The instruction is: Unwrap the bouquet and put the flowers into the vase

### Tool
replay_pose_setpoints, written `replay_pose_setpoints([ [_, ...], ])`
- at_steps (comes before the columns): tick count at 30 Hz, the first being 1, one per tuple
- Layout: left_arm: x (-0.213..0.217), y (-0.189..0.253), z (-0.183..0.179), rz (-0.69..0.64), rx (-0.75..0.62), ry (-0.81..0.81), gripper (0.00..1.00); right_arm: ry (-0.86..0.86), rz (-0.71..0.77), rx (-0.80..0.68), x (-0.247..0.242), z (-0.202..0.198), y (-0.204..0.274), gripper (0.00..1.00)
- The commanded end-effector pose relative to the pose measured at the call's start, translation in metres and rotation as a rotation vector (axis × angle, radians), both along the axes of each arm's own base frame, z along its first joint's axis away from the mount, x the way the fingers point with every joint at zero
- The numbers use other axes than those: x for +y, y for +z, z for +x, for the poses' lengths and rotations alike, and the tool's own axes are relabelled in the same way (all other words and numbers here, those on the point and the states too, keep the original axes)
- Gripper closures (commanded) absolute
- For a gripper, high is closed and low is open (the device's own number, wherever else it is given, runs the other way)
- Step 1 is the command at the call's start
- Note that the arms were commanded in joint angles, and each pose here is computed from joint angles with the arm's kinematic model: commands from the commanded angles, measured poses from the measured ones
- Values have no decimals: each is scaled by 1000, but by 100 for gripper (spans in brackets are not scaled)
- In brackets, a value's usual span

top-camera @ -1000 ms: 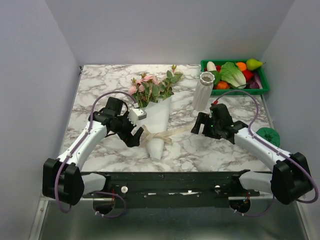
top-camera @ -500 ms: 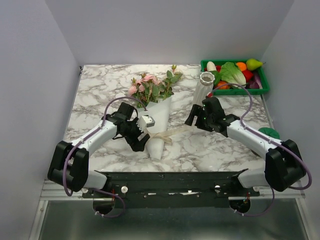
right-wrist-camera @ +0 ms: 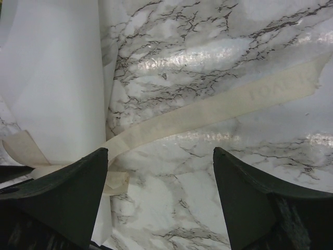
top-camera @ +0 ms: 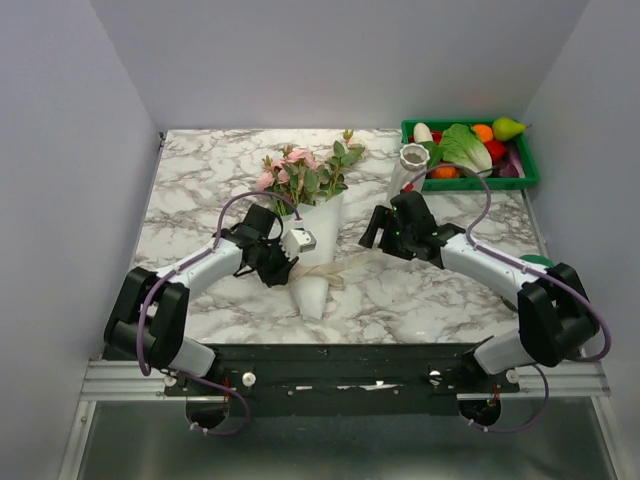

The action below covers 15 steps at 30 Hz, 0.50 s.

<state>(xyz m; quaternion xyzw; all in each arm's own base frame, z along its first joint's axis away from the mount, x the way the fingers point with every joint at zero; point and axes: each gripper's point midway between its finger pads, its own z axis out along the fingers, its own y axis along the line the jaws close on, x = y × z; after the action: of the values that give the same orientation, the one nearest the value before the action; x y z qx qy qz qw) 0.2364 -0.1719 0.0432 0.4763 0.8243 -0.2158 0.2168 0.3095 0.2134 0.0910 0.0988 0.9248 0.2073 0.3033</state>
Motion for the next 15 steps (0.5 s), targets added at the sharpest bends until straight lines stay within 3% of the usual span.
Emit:
replay_pose_setpoints([
  [1,-1,-8,4,17,-6,5,93,-13,18,-20,20,16,3,12],
  [3,3,-8,5,36,-17,11,100,-7,19,-14,27,18,2,12],
  [15,39,36,14,58,-114,91,100,20,89,77,82,20,-19,12],
])
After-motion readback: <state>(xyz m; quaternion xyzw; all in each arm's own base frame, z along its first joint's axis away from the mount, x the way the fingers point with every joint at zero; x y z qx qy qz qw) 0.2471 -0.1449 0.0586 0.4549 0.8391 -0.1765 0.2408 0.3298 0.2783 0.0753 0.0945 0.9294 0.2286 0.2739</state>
